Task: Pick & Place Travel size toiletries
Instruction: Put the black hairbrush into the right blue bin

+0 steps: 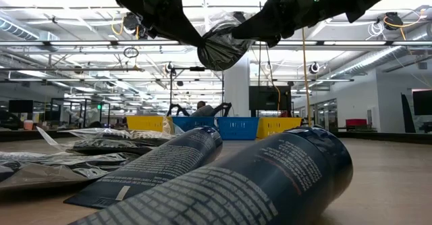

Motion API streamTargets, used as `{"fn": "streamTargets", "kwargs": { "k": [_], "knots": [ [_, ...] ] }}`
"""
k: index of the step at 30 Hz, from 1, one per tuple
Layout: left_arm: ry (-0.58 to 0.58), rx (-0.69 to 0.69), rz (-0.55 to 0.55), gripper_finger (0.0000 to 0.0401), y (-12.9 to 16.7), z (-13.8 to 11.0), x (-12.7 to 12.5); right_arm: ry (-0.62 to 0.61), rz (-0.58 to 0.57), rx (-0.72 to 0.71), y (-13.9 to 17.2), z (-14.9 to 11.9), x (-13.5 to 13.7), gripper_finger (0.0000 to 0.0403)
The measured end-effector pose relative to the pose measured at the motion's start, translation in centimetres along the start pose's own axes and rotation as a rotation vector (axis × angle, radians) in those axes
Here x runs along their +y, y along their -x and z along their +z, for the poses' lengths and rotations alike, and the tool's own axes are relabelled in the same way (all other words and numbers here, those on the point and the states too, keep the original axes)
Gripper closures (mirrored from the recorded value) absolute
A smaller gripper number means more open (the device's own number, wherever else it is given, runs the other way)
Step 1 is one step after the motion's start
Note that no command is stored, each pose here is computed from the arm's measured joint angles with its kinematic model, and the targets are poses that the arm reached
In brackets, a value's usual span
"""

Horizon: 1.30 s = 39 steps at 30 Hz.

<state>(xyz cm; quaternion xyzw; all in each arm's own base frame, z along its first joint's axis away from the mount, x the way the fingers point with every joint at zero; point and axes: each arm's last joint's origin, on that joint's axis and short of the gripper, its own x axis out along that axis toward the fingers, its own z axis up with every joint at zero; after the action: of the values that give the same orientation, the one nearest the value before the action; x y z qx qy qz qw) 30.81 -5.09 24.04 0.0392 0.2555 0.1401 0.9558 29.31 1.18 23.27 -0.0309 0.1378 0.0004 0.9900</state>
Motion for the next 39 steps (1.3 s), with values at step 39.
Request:
{"fn": "streamTargets", "kwargs": {
  "k": [39],
  "knots": [
    [0.125,0.062,0.0,0.0249,0.1,-0.7,-0.2,-0.267,-0.459,0.064,1.8,-2.2,-12.4,0.0381]
  ]
}}
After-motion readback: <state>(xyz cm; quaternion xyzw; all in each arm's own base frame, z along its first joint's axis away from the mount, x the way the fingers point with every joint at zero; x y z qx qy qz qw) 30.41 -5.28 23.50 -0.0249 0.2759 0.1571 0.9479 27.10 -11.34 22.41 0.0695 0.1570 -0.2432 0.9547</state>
